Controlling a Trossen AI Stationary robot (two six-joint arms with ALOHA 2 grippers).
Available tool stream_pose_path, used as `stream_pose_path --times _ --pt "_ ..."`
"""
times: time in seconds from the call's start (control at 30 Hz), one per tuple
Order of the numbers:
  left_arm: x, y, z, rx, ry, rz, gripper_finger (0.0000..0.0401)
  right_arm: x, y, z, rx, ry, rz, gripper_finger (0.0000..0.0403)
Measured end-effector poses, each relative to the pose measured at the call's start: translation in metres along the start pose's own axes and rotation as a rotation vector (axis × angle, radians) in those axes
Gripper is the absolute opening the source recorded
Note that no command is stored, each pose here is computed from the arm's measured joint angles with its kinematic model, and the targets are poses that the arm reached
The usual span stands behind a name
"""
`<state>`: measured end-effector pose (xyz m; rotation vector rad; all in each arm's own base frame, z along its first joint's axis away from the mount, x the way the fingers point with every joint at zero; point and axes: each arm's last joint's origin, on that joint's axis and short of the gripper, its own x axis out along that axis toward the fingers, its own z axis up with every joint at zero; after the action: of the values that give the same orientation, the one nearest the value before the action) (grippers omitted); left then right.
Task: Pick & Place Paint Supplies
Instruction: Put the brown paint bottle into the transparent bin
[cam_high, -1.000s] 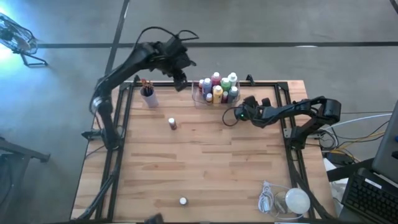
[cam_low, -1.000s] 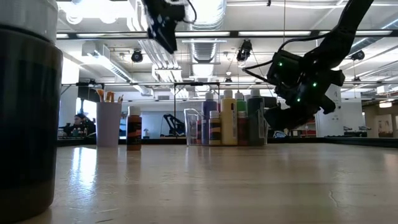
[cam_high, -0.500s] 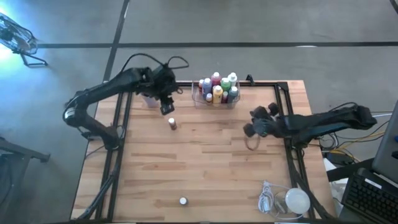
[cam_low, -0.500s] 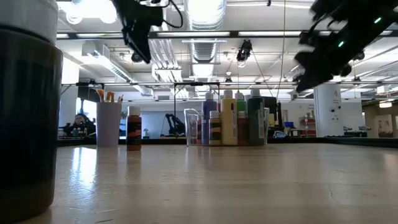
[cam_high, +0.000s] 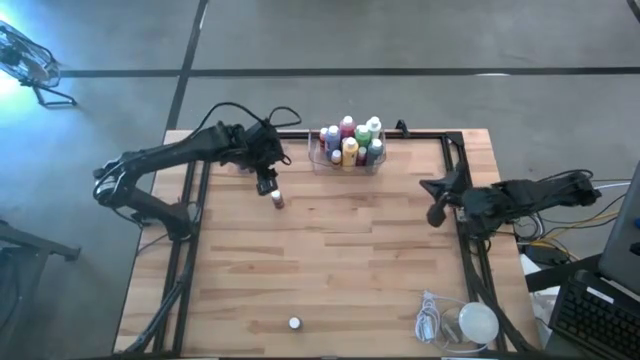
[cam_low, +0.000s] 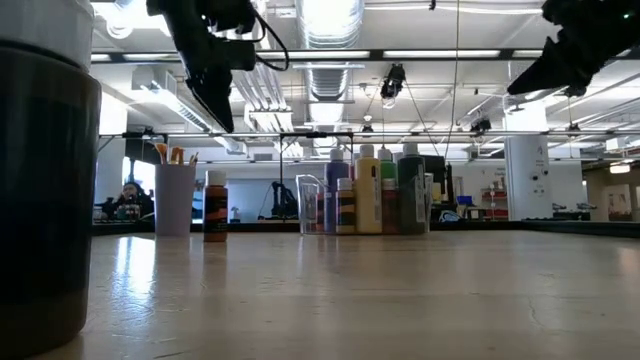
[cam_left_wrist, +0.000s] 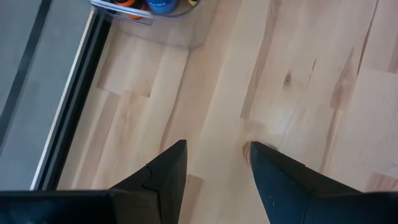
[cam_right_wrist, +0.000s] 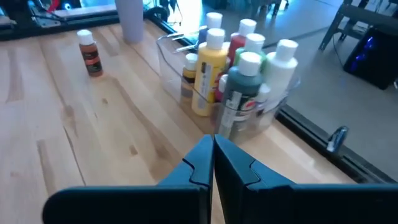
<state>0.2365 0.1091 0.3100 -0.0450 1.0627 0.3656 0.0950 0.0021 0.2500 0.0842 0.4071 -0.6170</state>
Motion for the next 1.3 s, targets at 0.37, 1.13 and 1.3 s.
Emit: stream_pose_path --times 0.37,1.13,1.3 --pt "0.002 -0.001 0.003 0.005 -0.034 -0.025 0.0180 -0.025 -0.027 0.001 0.150 -0.141 0.055 0.0008" --pt "0.031 -0.025 -0.023 0.059 0.073 -0.180 0.0179 -0.052 -0.038 0.023 -0.012 -0.193 0.302 0.0008" --pt "0.032 -0.026 -0.023 0.034 0.076 -0.179 0.0179 -0.061 -0.046 0.028 -0.044 -0.198 0.300 0.0008"
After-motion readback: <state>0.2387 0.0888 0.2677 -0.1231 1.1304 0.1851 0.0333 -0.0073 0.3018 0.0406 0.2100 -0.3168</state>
